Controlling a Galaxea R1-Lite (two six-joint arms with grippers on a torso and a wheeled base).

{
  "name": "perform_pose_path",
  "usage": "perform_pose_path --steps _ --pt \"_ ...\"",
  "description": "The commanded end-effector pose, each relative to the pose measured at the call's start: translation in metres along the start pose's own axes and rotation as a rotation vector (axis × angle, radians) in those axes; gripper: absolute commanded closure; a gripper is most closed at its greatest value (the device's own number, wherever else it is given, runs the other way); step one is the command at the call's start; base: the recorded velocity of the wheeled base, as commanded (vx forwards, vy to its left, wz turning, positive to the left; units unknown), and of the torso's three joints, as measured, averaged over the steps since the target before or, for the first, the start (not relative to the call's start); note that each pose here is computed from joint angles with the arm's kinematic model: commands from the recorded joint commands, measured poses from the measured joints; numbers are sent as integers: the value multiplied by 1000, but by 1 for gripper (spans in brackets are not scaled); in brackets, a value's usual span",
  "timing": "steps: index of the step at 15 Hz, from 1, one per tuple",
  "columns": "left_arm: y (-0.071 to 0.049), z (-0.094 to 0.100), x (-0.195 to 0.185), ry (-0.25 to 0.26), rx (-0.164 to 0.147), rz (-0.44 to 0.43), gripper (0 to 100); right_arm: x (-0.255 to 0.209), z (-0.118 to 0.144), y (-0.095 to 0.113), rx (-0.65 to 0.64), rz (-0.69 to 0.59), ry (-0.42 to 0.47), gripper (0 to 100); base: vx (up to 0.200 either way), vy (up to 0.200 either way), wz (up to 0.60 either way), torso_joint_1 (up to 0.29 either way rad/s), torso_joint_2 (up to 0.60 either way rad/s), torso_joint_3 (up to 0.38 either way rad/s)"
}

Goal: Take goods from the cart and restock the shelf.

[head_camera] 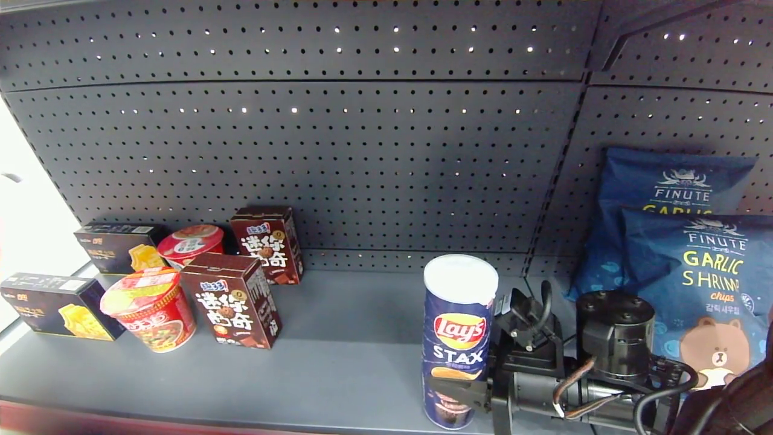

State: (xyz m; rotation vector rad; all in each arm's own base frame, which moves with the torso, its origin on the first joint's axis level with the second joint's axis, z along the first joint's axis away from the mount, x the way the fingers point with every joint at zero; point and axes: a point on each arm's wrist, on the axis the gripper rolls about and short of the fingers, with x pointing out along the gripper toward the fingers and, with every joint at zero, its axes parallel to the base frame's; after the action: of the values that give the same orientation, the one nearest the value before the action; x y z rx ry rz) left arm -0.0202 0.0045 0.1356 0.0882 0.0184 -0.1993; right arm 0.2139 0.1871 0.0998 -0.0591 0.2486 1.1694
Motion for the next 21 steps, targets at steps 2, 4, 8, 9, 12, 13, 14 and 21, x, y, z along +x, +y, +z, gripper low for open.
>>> perform_pose_path --steps 2,4,8,9,12,13,14,21 --pt "0 -2 0 -1 0 0 100 4 -4 -1 4 4 14 0 0 0 0 0 0 0" --pt "0 -2 -1 -4 0 1 100 2 -4 1 1 3 15 0 0 0 0 0 0 0" --pt "-1 -7 -1 -2 0 1 100 -20 0 13 -8 1 2 0 0 0 0 0 0 0" --pt "-1 -9 -2 -4 0 1 100 -26 -1 16 -5 -1 7 0 0 0 0 0 0 0" --pt "-1 -10 -2 -6 0 12 100 -48 -3 23 -2 -25 6 0 0 0 0 0 0 0" --pt "-1 -11 -2 -6 0 12 100 -54 -4 26 0 -29 8 0 0 0 0 0 0 0" --pt "-1 -11 -3 -9 0 12 100 -58 -4 26 0 -40 6 0 0 0 0 0 0 0" --pt "-1 -14 -5 -25 0 23 100 -94 7 32 -12 -168 -44 0 0 0 0 0 0 0"
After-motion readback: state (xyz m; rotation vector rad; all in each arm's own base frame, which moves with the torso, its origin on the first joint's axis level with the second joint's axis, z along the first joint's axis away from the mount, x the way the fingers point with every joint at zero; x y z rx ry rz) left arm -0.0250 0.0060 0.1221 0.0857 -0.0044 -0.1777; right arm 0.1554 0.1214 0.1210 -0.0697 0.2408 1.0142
